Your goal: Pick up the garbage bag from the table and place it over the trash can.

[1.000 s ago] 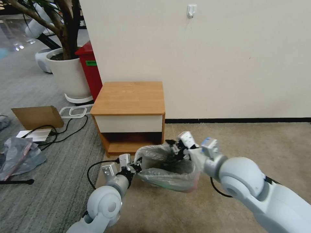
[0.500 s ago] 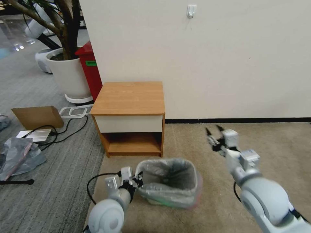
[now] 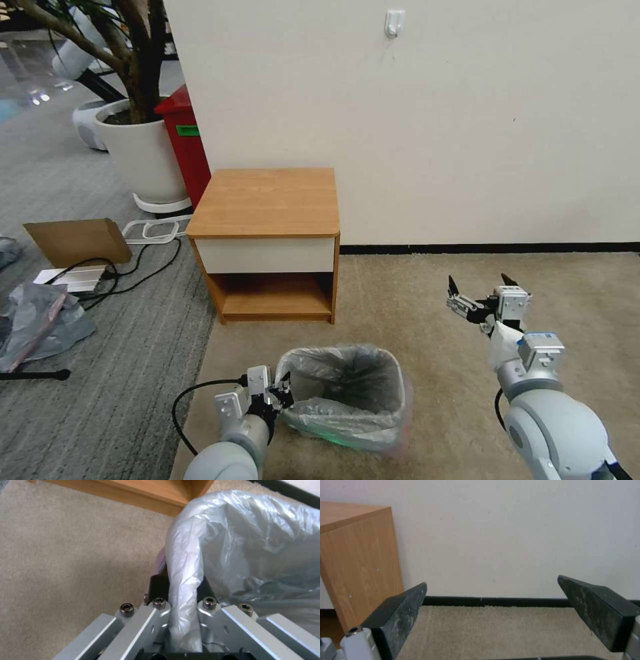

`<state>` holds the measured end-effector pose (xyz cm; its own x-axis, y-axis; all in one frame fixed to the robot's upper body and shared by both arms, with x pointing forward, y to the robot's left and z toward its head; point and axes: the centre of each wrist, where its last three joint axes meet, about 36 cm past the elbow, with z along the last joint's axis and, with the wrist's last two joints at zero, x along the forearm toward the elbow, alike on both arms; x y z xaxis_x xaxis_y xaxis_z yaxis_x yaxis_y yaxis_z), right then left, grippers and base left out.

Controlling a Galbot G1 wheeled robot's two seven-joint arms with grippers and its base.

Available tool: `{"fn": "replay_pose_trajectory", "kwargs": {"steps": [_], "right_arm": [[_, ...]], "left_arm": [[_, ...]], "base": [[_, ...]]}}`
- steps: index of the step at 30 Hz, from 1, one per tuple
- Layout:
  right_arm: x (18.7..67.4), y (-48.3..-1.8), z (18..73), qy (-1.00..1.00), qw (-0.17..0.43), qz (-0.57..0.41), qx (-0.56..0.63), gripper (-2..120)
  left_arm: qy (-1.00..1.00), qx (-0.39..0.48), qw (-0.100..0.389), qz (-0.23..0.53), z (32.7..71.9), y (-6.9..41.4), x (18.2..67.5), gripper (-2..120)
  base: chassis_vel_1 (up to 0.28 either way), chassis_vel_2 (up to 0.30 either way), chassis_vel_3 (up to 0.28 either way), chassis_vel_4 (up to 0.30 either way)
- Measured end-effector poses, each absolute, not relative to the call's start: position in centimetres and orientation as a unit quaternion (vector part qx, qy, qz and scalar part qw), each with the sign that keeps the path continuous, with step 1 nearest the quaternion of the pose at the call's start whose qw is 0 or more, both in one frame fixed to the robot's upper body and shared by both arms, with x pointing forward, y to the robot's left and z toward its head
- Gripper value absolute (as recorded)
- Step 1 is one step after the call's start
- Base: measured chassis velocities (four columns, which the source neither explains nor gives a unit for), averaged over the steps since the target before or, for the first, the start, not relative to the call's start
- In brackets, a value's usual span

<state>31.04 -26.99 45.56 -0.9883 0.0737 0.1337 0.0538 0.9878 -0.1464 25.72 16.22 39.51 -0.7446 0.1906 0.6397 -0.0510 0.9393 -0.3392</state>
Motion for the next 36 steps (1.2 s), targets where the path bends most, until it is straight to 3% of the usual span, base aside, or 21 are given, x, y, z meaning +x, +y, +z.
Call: {"fn": "replay_pose_trajectory", "kwargs": {"steps": [4,9,18,23,27,33,36], "right_arm": [[31.0,-26.7,45.5,-0.995,0.074,0.068,-0.028,100],[31.2,-26.6,45.4,-0.995,0.075,0.065,-0.028,100],[31.2,-26.2,45.4,-0.996,0.075,0.051,-0.021,100],[31.1,-25.9,45.6,-0.996,0.076,0.031,-0.014,100],[31.1,-25.8,45.6,-0.997,0.077,0.028,-0.012,100],[30.8,-25.7,45.6,-0.997,0.076,0.026,-0.010,100],[30.5,-25.4,45.4,-0.997,0.070,0.019,-0.006,100]], "left_arm": [[-0.918,-0.032,0.360,0.166,39.1,16.3,25.7,4],[-0.920,-0.029,0.361,0.150,38.7,16.5,25.8,13],[-0.922,-0.030,0.365,0.128,38.8,17.0,25.6,49],[-0.924,-0.032,0.361,0.120,39.3,17.4,25.4,62],[-0.927,-0.030,0.354,0.118,39.7,18.0,25.5,81],[-0.930,-0.039,0.342,0.125,40.4,18.7,25.6,99],[-0.933,-0.042,0.334,0.127,41.0,19.2,25.5,100]], "base": [[0.000,0.000,0.000,0.000],[0.000,0.000,0.000,0.000],[0.000,0.000,0.000,0.000],[0.000,0.000,0.000,0.000],[0.000,0.000,0.000,0.000],[0.000,0.000,0.000,0.000],[0.000,0.000,0.000,0.000]]}}
